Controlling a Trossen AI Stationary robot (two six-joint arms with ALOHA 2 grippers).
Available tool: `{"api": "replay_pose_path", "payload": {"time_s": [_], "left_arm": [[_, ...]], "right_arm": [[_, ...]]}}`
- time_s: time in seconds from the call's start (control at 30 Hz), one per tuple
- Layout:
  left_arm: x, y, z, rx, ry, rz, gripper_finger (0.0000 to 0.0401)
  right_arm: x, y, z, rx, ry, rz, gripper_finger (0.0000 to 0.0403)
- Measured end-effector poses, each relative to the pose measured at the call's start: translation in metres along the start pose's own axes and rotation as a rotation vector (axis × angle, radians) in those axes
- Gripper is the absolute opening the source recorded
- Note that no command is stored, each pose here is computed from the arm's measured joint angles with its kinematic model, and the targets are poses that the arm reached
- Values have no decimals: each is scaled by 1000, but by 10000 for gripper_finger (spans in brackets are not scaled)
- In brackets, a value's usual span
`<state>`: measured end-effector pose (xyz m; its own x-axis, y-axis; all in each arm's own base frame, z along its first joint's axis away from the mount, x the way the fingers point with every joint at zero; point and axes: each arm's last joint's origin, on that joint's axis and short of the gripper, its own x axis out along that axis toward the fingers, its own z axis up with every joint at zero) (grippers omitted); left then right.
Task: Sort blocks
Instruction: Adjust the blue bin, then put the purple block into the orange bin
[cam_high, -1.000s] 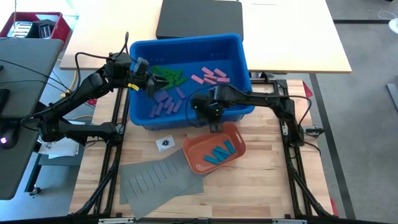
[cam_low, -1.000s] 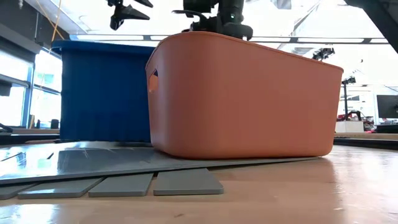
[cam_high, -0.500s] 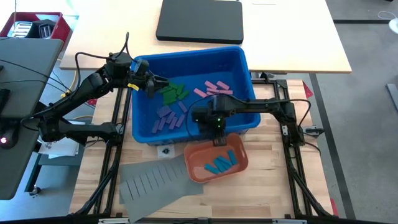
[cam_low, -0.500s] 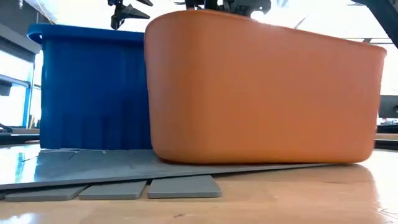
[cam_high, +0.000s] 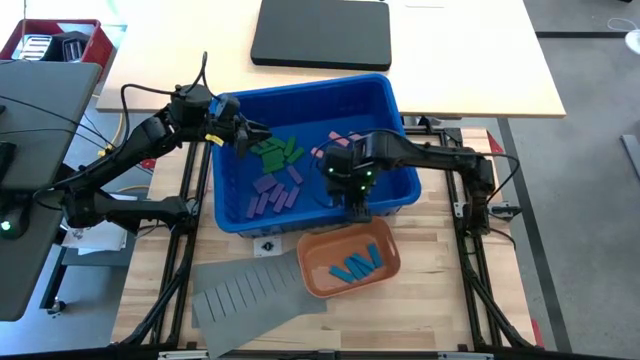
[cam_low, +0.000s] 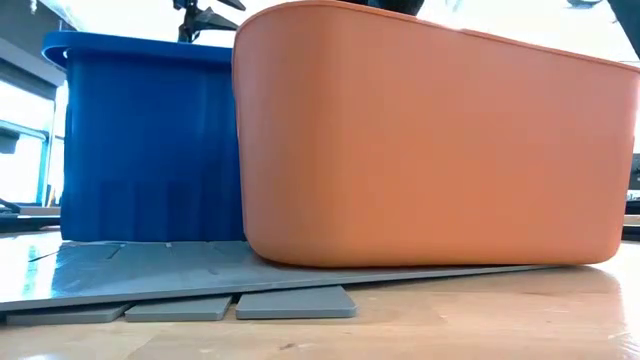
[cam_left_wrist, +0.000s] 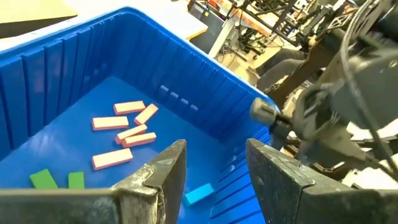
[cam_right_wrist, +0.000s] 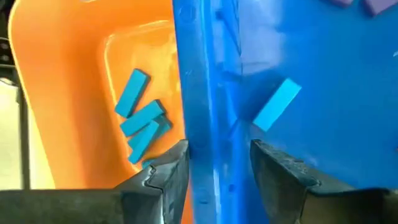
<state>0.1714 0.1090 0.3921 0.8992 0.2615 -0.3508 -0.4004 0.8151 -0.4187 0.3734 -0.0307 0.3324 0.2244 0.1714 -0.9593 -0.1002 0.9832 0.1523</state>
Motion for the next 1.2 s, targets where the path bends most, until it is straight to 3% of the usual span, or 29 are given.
{"api": "replay_pose_path", "payload": {"time_s": [0.1, 0.23, 0.43, 0.67, 0.83, 0.93, 1.07, 1.2], "left_arm": [[2, 2, -3, -2, 32, 12, 158], [6, 6, -10, -39, 109, 40, 158], [18, 10, -12, -75, 147, 49, 158], [59, 25, -25, -130, 330, 8, 158], [106, 41, -33, -250, 521, -15, 158], [133, 51, -38, -376, 698, 73, 158], [164, 63, -59, -494, 928, 232, 158], [188, 74, -80, -544, 1007, 335, 165]], "right_arm": [[-2, -1, 0, -28, -10, -8, 162], [-12, -7, 3, 59, -68, -25, 162], [-73, -22, 9, 175, -320, -139, 162], [-120, -55, -2, 499, -513, -369, 162], [-142, -60, -27, 708, -543, -373, 162], [-156, -54, -41, 711, -562, -394, 162], [-168, -49, -49, 616, -568, -478, 162], [-174, -46, -56, 534, -544, -539, 162]]}}
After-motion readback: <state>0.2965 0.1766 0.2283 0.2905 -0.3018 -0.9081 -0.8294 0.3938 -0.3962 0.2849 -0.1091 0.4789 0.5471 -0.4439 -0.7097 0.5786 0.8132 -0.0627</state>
